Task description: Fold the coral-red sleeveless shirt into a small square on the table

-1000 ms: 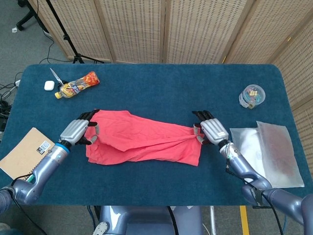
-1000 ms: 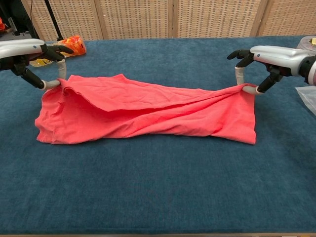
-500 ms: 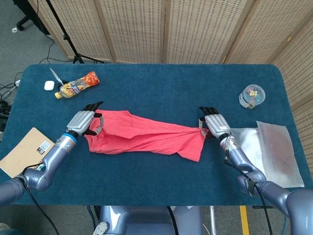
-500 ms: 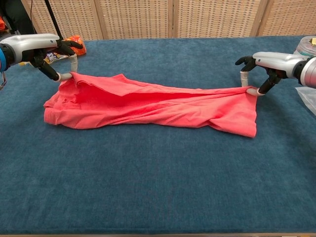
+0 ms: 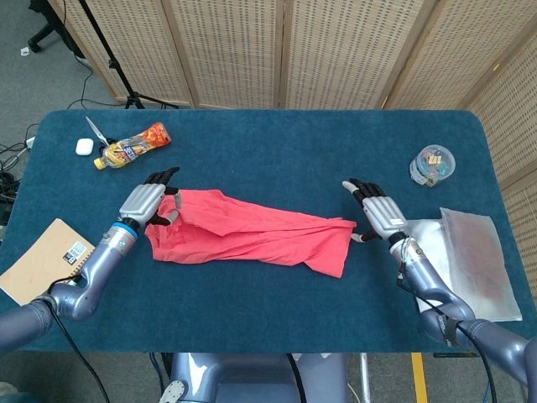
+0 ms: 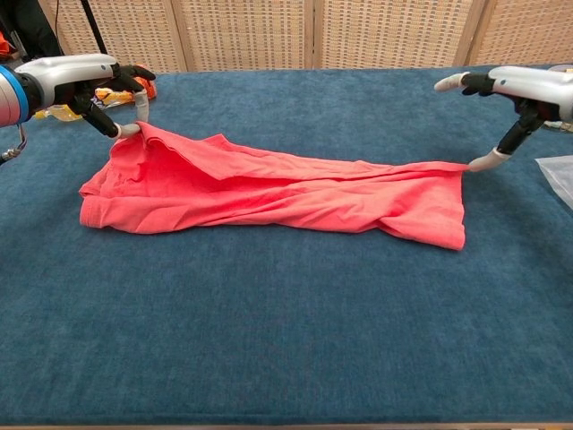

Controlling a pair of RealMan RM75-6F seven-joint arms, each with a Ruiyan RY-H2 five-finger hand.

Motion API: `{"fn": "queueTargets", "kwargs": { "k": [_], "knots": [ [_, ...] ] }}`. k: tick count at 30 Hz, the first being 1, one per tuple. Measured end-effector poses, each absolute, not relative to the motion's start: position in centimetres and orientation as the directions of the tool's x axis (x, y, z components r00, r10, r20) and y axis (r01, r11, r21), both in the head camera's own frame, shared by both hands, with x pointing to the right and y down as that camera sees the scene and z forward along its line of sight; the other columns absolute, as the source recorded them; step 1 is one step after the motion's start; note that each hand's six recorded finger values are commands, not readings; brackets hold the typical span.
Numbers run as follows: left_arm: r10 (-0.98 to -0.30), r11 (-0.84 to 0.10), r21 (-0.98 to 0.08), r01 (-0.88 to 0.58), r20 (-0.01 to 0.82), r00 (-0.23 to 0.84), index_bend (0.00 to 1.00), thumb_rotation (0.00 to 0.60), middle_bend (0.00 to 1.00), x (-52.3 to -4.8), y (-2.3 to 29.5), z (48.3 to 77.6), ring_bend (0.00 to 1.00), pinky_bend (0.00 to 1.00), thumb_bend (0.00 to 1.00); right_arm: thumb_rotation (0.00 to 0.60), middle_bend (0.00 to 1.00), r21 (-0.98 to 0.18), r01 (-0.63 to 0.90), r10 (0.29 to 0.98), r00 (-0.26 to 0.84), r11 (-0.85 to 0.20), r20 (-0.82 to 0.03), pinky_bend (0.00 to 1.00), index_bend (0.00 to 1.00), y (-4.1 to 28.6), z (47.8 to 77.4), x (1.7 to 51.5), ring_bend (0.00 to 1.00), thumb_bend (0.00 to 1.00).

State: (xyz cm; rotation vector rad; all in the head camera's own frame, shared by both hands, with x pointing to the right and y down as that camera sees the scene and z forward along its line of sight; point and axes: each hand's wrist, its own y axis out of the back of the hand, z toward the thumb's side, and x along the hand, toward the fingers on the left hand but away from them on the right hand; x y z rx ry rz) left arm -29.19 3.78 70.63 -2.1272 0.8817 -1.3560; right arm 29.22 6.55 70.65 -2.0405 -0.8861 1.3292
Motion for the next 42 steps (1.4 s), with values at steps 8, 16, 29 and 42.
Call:
{"fn": "queueTargets", "kwargs": {
  "k": [8, 16, 29, 42],
  "knots": [
    [-0.742, -0.669, -0.699, -0.251, 0.617, 0.261, 0.73, 0.6, 0.0, -29.5, 2.2, 71.4, 0.0, 0.0, 0.57, 0.6, 0.0, -0.792, 0.275, 0.834, 0.276, -0.545, -0.478, 0.0, 0.0, 9.2, 66.5, 32.6, 0.0, 0.07],
    [-0.75, -0.66, -0.715, -0.229, 0.642, 0.157, 0.73, 0.6, 0.0, -30.5, 1.1, 73.1, 0.0, 0.0, 0.59, 0.6, 0.0, -0.81, 0.249, 0.842, 0.258, -0.531, -0.473, 0.0, 0.0, 12.2, 65.0, 34.5, 0.0, 0.05],
    [-0.741, -0.667, -0.719, -0.197, 0.667, 0.077, 0.57, 0.6, 0.0, -30.0, 0.4, 75.2, 0.0, 0.0, 0.51, 0.6, 0.0, -0.81, 0.257, 0.847, 0.241, -0.527, -0.474, 0.0, 0.0, 12.6, 65.0, 35.3, 0.0, 0.05],
    [-0.815, -0.568, -0.802, -0.185, 0.579, -0.006, 0.0, 0.6, 0.0, -29.4, -0.4, 76.2, 0.0, 0.0, 0.39, 0.6, 0.0, -0.807, 0.26, 0.844, 0.248, -0.53, -0.475, 0.0, 0.0, 12.7, 64.9, 35.2, 0.0, 0.05]
  ]
}}
